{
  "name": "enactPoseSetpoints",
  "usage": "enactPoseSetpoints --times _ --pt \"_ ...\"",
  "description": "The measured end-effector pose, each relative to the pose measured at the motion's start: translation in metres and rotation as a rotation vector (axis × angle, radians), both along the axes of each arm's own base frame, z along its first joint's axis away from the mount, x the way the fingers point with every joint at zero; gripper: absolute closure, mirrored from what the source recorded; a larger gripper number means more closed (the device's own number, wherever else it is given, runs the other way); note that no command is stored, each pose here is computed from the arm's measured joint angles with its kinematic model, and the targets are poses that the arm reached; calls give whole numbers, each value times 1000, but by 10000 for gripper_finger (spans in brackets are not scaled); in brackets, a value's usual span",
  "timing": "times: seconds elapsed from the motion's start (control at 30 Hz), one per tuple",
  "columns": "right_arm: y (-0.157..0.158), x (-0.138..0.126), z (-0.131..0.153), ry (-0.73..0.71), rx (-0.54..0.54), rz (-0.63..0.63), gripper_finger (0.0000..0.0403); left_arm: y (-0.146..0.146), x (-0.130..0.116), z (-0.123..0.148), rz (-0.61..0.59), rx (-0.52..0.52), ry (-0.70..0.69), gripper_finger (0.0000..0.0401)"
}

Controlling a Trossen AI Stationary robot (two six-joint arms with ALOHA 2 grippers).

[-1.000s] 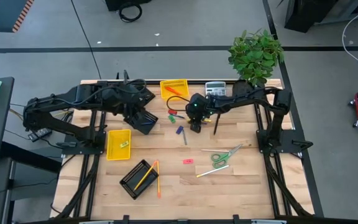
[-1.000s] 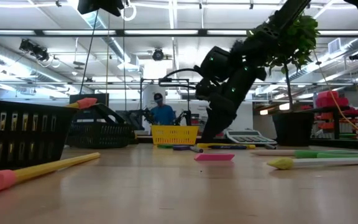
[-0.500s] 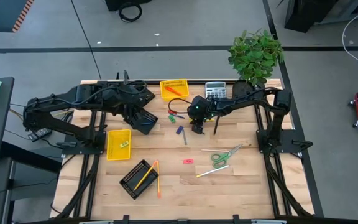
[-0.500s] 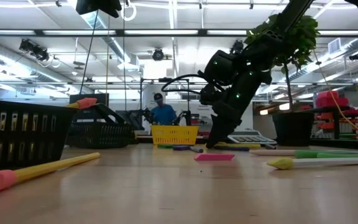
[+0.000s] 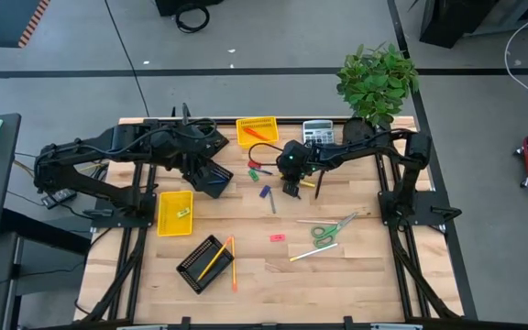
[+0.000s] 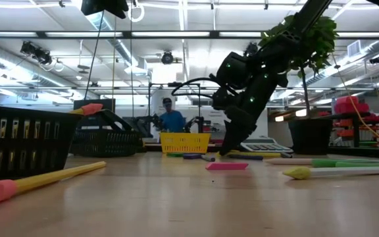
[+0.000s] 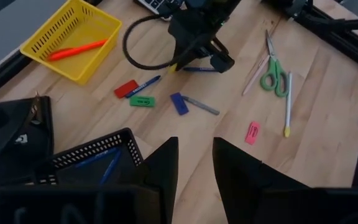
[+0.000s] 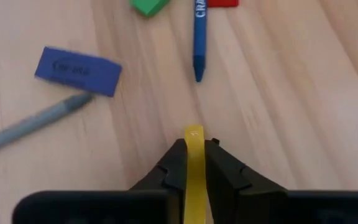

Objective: Sort crayons/erasers/pens/pencils in bins
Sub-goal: Put the yellow pen into the top yellow basket

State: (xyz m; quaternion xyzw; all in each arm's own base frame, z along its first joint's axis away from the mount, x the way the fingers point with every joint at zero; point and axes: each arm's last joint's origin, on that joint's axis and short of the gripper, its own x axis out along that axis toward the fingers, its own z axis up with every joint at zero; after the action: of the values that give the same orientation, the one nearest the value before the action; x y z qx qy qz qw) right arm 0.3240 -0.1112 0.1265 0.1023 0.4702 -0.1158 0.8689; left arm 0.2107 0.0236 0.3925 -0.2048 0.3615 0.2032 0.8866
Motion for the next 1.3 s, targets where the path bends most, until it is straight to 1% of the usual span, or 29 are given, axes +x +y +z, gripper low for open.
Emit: enactPoseSetpoints --times 0.13,0.33,0.4,0.5,0.57,0.6,0.7,0.8,0.87,0.97,1.07,1.13,1.3 --pt "-3 9 10 -23 15 -40 360 1 0 0 -32 32 10 294" --pt "-14 39 56 -181 -48 -25 361 6 -1 0 -58 78 26 294" --pt "-18 49 76 -238 -103 -24 361 9 -1 0 -50 83 28 294" --pt "-25 61 105 -301 -221 -20 361 12 -2 0 -32 88 28 294" --pt "-35 66 120 -346 -306 -28 361 14 -1 1 -34 100 27 294" --pt "-41 67 125 -363 -325 -39 361 14 -1 1 -38 106 25 294" --pt "-58 62 131 -384 -338 -94 360 15 0 2 -54 127 14 294" --pt "-73 56 132 -408 -327 -162 360 15 2 3 -55 135 -7 294" --pt "-81 55 137 -472 -331 -194 360 16 2 4 -58 141 -15 294" --pt "-92 57 147 -613 -353 -250 359 16 3 5 -81 164 -14 294" --pt "-103 56 151 -699 -361 -301 359 16 3 5 -102 186 -5 294" --pt "-108 57 147 -709 -355 -321 359 18 2 5 -100 192 -2 294" --pt "-115 66 117 -656 -317 -318 359 24 1 4 -71 192 4 294"
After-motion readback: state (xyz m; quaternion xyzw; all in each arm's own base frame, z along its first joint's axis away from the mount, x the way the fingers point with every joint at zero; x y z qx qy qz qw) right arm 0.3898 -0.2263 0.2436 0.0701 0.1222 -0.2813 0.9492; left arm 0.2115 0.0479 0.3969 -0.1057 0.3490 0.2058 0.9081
